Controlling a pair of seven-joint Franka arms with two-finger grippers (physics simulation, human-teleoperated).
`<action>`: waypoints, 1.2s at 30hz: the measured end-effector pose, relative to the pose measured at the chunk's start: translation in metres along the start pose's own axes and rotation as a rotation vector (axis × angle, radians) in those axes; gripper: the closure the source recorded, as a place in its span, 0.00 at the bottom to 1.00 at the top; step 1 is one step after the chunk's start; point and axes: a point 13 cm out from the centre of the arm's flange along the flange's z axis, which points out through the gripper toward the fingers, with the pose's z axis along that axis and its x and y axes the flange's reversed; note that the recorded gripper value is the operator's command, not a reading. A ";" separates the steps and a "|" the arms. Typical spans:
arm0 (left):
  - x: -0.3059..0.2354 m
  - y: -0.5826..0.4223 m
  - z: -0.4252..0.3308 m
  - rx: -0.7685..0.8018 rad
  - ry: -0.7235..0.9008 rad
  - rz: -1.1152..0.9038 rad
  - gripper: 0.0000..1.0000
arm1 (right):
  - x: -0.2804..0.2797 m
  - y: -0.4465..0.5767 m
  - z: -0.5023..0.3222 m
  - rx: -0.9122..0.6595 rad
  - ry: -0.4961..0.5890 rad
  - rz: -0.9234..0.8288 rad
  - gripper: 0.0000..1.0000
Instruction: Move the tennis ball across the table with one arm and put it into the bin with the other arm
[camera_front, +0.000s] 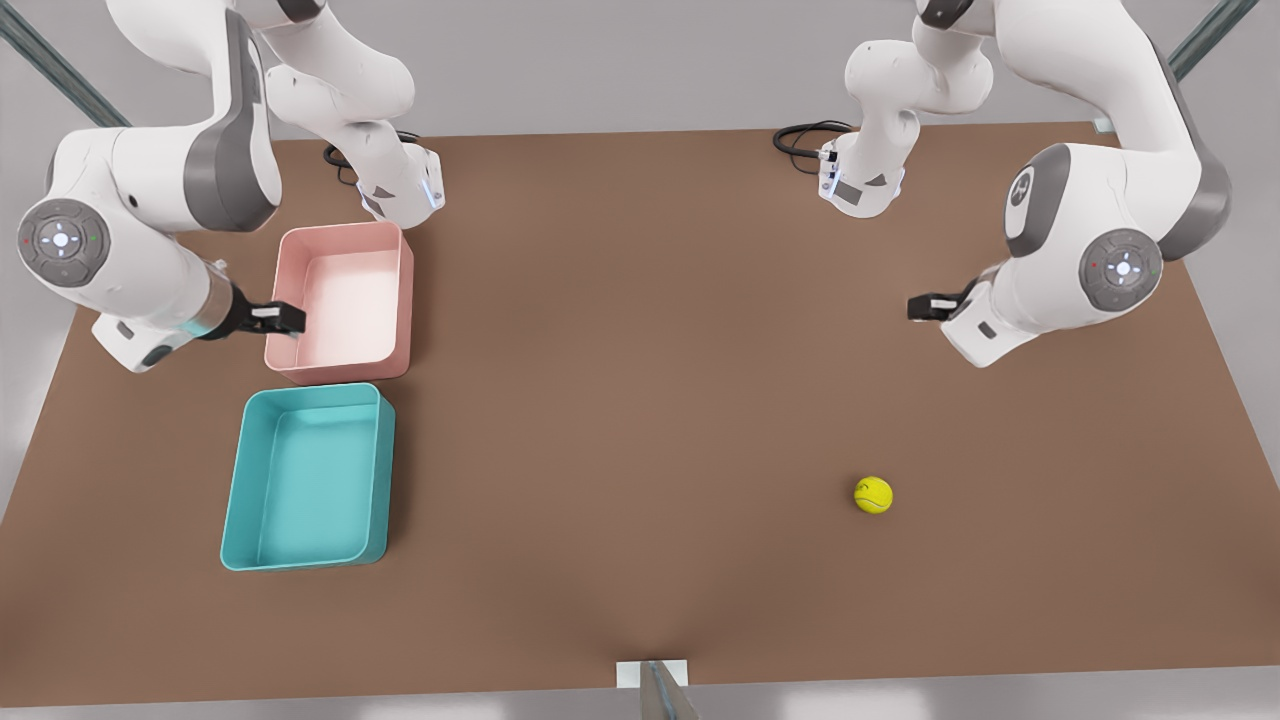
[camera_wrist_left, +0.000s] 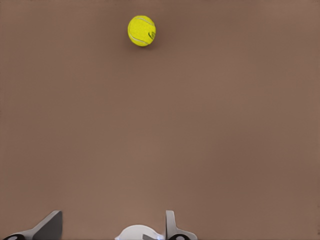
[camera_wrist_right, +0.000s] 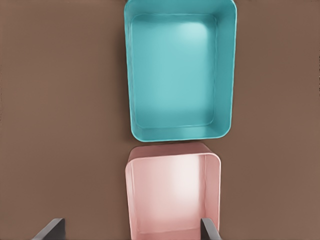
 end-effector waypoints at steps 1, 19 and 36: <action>-0.003 0.000 -0.001 0.001 -0.010 -0.011 0.00 | -0.003 0.000 -0.001 -0.001 -0.012 0.002 0.00; -0.220 0.058 0.263 -0.010 -0.079 0.480 0.79 | -0.047 0.008 0.024 0.012 -0.061 0.007 0.00; -0.277 0.072 0.307 -0.194 -0.175 1.286 0.79 | -0.055 0.012 0.034 0.014 -0.051 0.007 0.00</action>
